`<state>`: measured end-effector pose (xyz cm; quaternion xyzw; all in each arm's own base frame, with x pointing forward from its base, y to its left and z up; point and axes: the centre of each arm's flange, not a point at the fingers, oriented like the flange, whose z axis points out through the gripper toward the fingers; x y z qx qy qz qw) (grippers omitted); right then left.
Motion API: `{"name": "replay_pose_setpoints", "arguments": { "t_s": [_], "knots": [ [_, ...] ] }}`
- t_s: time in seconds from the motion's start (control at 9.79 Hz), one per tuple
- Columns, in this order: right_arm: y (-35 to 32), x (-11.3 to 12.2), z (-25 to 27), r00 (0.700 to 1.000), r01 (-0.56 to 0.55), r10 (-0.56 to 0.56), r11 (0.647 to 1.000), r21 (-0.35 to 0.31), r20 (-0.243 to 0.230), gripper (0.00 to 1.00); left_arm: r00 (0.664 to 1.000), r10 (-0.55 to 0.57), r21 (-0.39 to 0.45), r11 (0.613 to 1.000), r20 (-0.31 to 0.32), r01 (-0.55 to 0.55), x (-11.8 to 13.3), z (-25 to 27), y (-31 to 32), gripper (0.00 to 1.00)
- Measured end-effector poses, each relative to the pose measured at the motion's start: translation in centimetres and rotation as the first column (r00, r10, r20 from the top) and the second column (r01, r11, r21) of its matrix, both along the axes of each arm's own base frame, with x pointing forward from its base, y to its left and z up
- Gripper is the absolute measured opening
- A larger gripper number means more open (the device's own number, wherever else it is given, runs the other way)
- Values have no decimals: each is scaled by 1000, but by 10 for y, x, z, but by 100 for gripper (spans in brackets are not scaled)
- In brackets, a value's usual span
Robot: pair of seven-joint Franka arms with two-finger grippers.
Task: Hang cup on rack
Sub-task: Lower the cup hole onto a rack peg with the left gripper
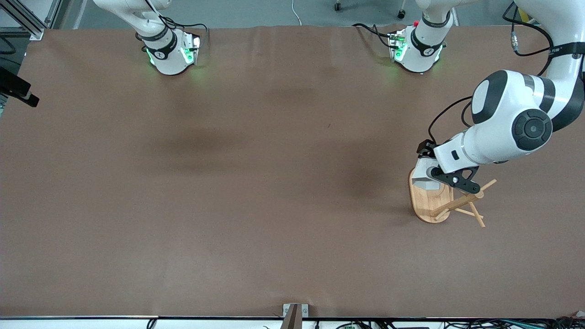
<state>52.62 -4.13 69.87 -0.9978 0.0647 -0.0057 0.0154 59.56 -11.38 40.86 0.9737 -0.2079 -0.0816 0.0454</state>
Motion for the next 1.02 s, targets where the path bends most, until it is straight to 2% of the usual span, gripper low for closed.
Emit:
{"name": "replay_pose_setpoints", "arguments": {
  "t_s": [0.41,1.02],
  "knots": [
    [0,1,-1,1000,4,-4,1000,0,-2,100,998,-28,-27,999,56,30,11,-8,5,74],
    [-4,0,-1,1000,12,-12,1000,0,-3,100,997,-27,-31,999,67,29,18,-15,21,74]
  ]
}}
